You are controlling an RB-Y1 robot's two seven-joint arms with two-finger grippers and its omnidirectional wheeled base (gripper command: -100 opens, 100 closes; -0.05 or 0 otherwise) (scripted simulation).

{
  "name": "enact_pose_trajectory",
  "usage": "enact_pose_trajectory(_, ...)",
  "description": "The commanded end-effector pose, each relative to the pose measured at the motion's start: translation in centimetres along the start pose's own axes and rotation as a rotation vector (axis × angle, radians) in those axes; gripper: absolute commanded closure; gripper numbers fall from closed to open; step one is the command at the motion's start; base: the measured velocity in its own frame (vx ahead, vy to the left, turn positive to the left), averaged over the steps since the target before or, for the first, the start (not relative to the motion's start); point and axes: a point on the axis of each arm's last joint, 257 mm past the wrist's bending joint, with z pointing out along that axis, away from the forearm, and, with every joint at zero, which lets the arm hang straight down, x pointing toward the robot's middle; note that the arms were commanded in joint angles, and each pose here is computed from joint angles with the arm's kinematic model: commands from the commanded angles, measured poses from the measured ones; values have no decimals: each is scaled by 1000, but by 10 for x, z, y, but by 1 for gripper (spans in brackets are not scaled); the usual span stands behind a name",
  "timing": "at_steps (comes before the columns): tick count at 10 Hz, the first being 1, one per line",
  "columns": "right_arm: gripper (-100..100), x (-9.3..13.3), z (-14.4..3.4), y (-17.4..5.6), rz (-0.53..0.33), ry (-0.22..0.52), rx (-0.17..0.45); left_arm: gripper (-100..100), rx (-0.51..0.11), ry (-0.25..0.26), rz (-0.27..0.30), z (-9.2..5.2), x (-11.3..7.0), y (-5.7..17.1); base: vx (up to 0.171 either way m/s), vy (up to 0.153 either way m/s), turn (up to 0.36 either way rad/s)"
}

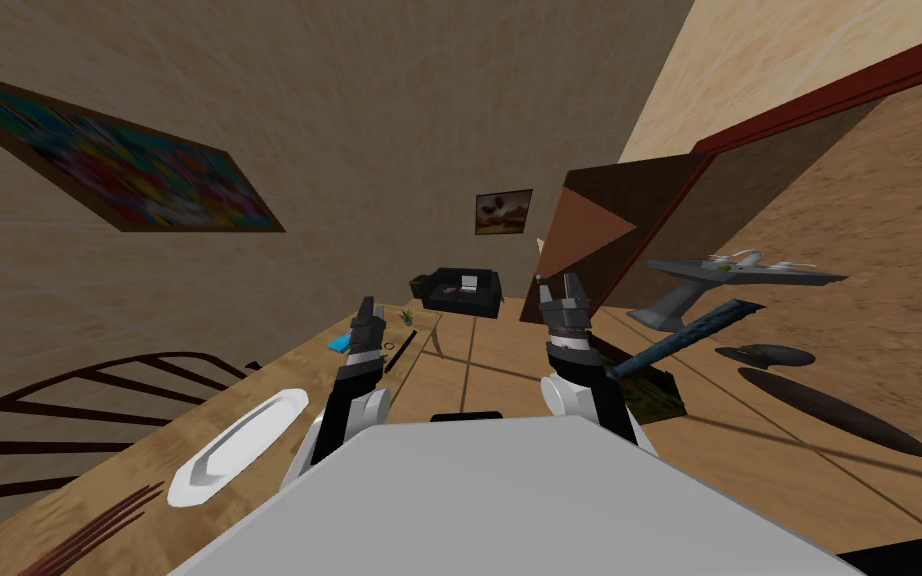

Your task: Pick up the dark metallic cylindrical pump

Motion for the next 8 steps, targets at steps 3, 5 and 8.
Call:
enact_pose_trajectory(3, 0, 0, 0, 0, 0, 0, 0, -100, -46, 77, 34, -1, 5, 21, 36, -16, 45)
enact_pose_trajectory(5, 0, 0, 0, 0, 0, 0, 0, -100, -103, 106, 45, -3, 3, 44, 79, -35, 63)
enact_pose_trajectory(8, 0, 0, 0, 0, 0, 0, 0, -100, -219, 118, 42, -9, -7, 86, 101, -70, 94)
